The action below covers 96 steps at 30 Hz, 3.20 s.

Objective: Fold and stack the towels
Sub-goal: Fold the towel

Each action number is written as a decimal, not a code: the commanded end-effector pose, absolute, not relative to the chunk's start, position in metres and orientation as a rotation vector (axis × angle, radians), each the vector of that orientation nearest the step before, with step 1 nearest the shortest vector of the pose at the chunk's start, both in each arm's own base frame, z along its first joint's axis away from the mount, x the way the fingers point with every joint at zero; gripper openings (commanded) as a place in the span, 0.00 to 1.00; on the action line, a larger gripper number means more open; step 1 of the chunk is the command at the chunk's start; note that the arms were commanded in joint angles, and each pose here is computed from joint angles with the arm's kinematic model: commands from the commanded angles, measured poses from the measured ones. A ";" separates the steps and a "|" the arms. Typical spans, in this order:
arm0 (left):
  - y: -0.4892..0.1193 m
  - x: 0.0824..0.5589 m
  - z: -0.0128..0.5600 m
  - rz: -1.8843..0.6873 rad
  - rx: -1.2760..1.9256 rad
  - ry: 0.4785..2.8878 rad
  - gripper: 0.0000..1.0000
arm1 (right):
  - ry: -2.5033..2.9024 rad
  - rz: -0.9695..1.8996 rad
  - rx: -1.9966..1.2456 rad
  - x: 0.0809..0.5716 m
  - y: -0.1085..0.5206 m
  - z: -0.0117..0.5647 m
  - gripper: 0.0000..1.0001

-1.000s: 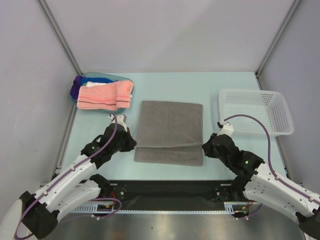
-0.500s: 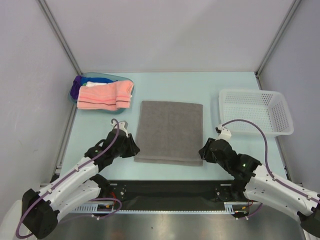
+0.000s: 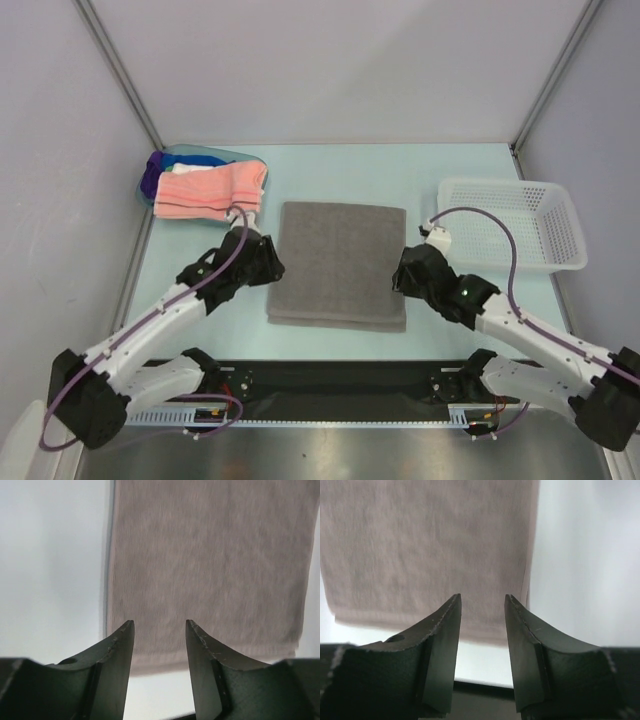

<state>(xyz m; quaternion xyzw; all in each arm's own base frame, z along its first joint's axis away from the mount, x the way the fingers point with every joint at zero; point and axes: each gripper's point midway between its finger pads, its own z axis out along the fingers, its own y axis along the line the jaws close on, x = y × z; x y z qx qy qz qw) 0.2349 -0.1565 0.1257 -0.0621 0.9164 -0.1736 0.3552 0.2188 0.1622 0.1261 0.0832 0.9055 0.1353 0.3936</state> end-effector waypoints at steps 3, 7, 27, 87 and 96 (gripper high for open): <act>-0.156 0.322 0.171 -0.241 -0.146 2.233 0.52 | 2.205 0.322 0.241 0.293 0.161 0.161 0.44; -0.156 0.376 0.169 -0.152 -0.135 2.255 0.52 | 2.200 0.289 0.271 0.351 0.157 0.173 0.43; -0.152 0.495 0.057 0.014 -0.065 2.500 0.46 | 2.430 0.031 0.320 0.464 0.142 0.058 0.41; -0.190 0.558 0.108 -0.219 -0.023 2.223 0.00 | 2.302 0.081 0.308 0.527 0.116 0.069 0.00; -0.183 0.553 0.175 -0.253 -0.043 2.021 0.00 | 2.171 0.147 0.308 0.519 0.115 0.115 0.00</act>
